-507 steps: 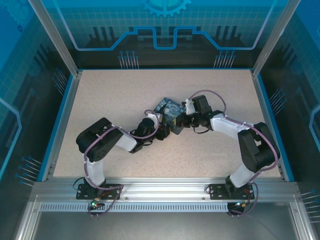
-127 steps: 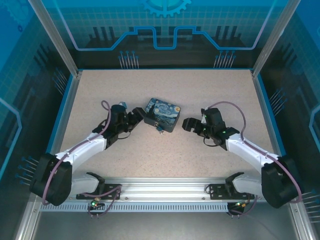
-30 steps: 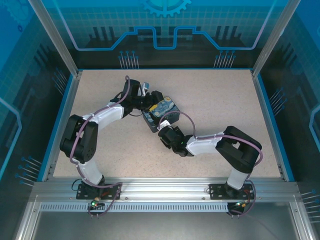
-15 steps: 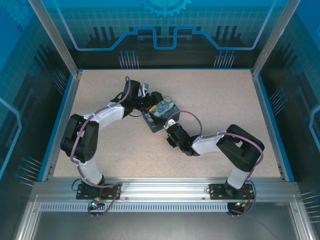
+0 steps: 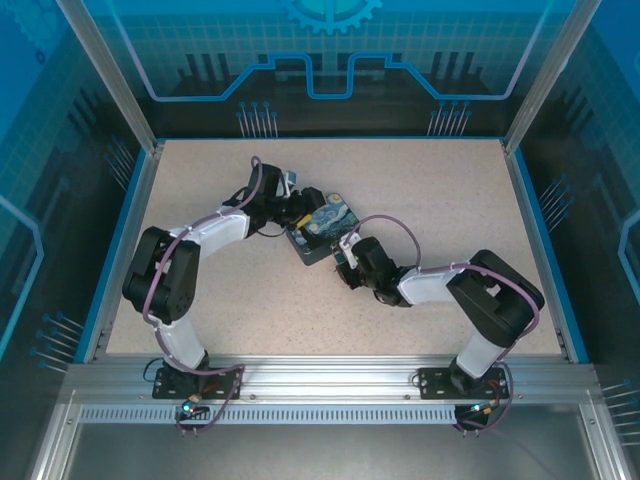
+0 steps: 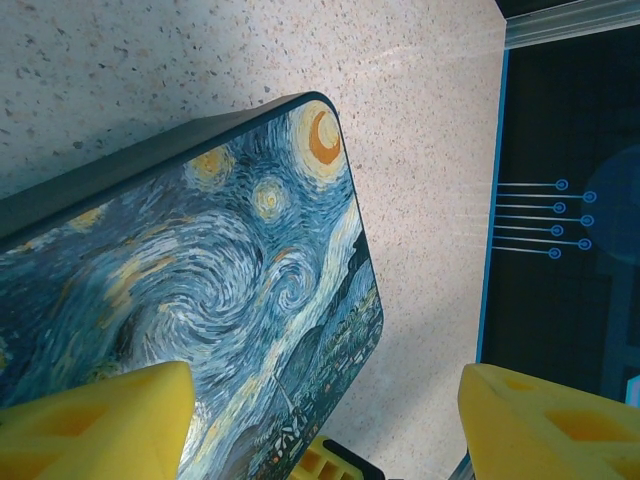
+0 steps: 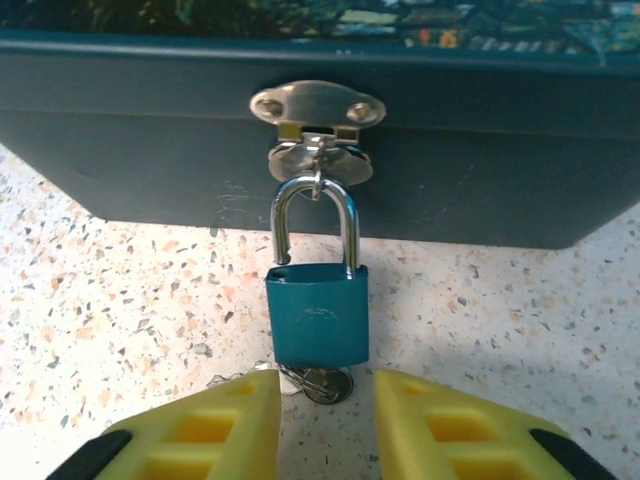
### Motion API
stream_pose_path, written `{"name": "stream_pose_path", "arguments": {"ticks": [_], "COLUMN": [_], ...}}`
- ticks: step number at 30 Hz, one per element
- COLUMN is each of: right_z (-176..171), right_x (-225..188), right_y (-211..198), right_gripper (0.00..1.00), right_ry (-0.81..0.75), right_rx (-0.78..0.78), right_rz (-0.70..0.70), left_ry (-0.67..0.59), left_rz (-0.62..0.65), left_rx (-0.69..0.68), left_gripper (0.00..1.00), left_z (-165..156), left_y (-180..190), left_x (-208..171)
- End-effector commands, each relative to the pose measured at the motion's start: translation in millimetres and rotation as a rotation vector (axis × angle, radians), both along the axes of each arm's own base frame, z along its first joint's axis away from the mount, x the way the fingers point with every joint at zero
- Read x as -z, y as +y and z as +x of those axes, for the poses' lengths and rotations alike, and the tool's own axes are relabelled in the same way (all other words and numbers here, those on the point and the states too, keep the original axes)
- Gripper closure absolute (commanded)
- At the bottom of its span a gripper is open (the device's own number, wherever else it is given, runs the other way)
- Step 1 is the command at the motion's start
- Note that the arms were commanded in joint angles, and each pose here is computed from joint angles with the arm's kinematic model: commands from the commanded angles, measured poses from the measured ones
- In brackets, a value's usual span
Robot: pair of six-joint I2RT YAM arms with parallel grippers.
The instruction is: Unlock the padlock with the key
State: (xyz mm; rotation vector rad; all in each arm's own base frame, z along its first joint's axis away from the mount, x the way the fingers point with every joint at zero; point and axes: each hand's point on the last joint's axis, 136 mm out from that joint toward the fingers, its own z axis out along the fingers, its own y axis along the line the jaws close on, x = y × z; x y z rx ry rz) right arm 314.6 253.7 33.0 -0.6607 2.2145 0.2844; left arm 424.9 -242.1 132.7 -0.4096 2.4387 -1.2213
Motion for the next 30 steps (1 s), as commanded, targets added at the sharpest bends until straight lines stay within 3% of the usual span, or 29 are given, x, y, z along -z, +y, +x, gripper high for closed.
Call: {"name": "stream_pose_path", "arguments": {"ticks": [1,5,13,20,30], "right_z": [5,9,23,18,4], "right_x": [-8,-3,-2,4,-4], "right_y": [0,6,18,16,17], "right_gripper": [0.56,0.49,0.49,0.69,0.9], "right_ry": [-0.048,-0.071,-0.109,-0.097,0.03], "right_rx": [0.018,0.019,0.03,0.025,-0.072], "right_rz": [-0.032,-0.078,-0.115,-0.111,0.103], "left_ry": [0.022,0.017,0.019,0.019,0.02], "left_rz": [0.023,0.02,0.019,0.03,0.042], "left_rx": [0.006,0.007,0.008,0.004,0.001], "left_gripper": [0.29,0.29,0.29,0.29,0.29], "left_z": [-5,-4,-5,-5,-4], "left_y": [0,0,0,1,2], "left_x": [13,11,11,13,15]}}
